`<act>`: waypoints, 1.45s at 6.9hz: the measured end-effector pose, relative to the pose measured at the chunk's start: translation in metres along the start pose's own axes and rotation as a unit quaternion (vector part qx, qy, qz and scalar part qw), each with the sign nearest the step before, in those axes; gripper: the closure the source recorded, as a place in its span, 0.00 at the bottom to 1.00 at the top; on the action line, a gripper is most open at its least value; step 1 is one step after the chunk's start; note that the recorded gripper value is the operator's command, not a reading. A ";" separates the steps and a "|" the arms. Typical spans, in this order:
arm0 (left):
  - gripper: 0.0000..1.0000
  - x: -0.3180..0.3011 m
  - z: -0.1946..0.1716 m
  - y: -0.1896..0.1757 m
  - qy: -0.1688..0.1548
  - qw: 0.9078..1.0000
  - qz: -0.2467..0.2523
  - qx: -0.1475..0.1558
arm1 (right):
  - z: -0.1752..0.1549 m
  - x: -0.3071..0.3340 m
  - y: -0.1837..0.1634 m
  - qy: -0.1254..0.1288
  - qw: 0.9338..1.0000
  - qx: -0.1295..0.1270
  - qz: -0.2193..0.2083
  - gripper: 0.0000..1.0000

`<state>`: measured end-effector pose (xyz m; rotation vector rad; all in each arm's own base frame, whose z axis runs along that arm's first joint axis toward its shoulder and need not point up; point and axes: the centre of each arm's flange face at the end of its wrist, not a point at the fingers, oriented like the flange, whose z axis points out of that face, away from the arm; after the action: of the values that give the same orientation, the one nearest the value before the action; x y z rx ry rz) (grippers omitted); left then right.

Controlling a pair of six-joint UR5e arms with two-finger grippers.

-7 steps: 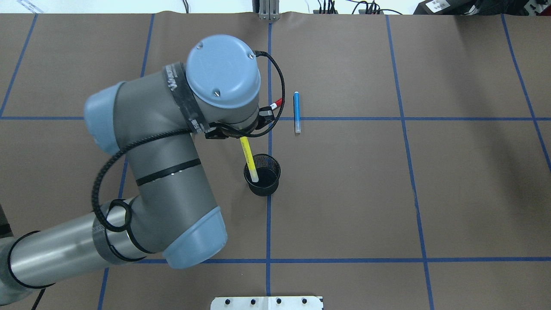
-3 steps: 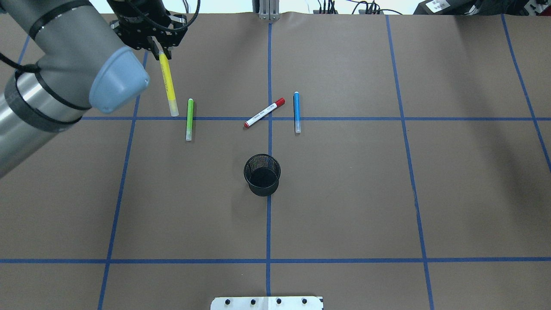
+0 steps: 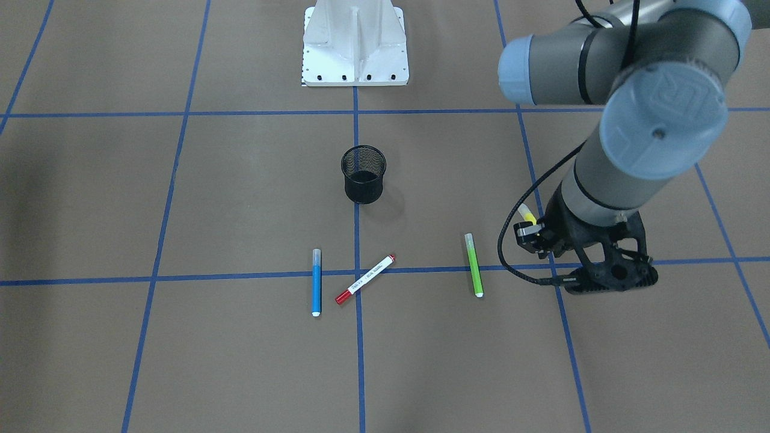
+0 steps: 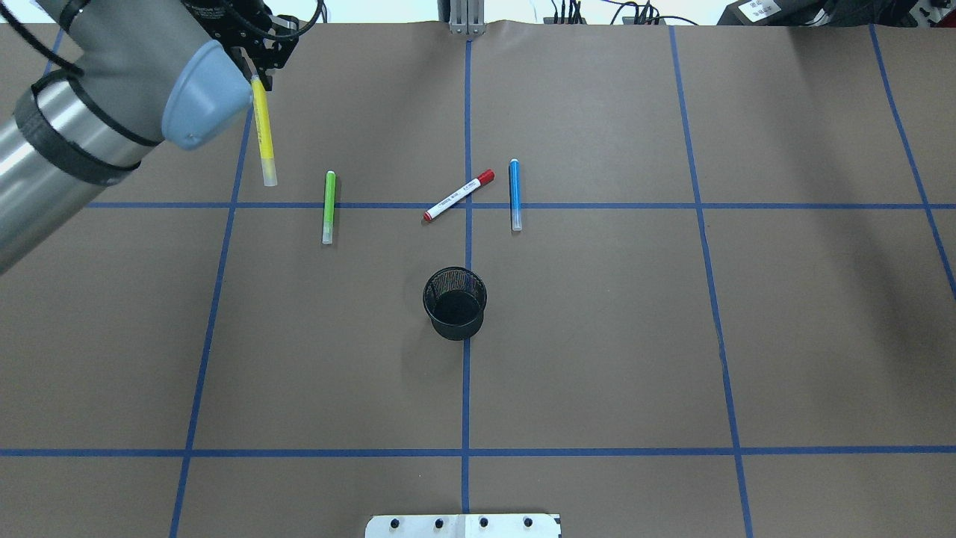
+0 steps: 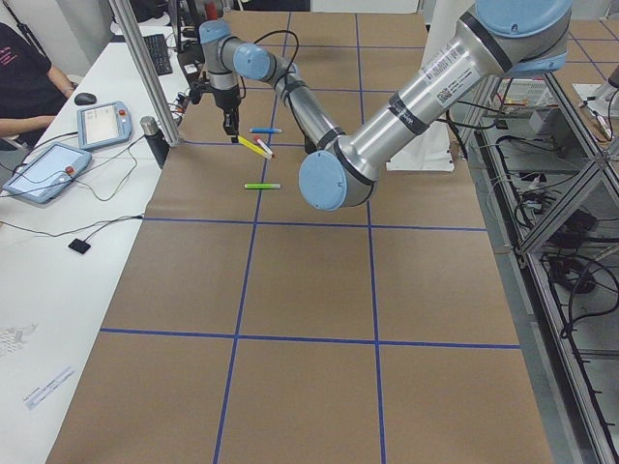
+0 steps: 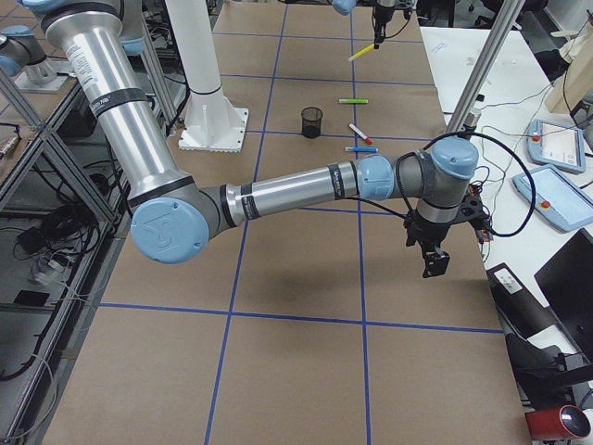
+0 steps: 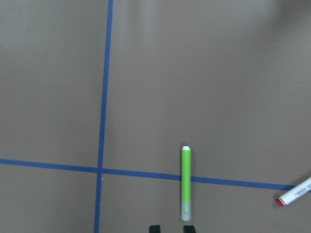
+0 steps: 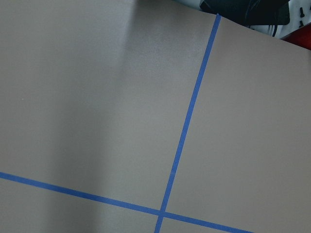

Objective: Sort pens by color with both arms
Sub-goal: 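Lay the yellow marker beside the green marker with the left gripper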

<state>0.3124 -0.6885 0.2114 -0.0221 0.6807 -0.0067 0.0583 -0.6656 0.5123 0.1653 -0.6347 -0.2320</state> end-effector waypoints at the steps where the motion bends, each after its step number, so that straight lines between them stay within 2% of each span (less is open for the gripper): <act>1: 0.82 -0.004 0.023 -0.024 -0.008 1.000 0.010 -0.013 | 0.000 0.000 0.001 -0.001 1.000 0.000 0.000 0.01; 3: 0.82 -0.007 0.060 -0.051 -0.023 0.999 0.018 -0.039 | 0.000 -0.002 0.003 -0.005 1.000 0.002 -0.001 0.01; 4: 0.82 0.000 0.078 -0.051 -0.029 0.998 0.018 -0.054 | 0.002 -0.001 0.005 -0.009 1.000 0.002 0.000 0.01; 6: 0.82 0.022 0.124 -0.034 -0.043 0.995 0.019 -0.084 | 0.004 -0.003 0.011 -0.017 1.000 0.004 -0.001 0.01; 8: 0.78 0.035 0.160 -0.021 -0.050 0.993 0.022 -0.102 | 0.003 -0.005 0.018 -0.021 1.000 0.007 -0.003 0.01; 10: 0.24 0.040 0.175 -0.016 -0.053 0.992 0.027 -0.108 | 0.004 -0.006 0.019 -0.024 1.000 0.007 -0.002 0.01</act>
<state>0.4537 -0.7016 0.3220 -0.2107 0.5740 0.1201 0.0548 -0.6463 0.5162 0.1745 -0.6844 -0.2360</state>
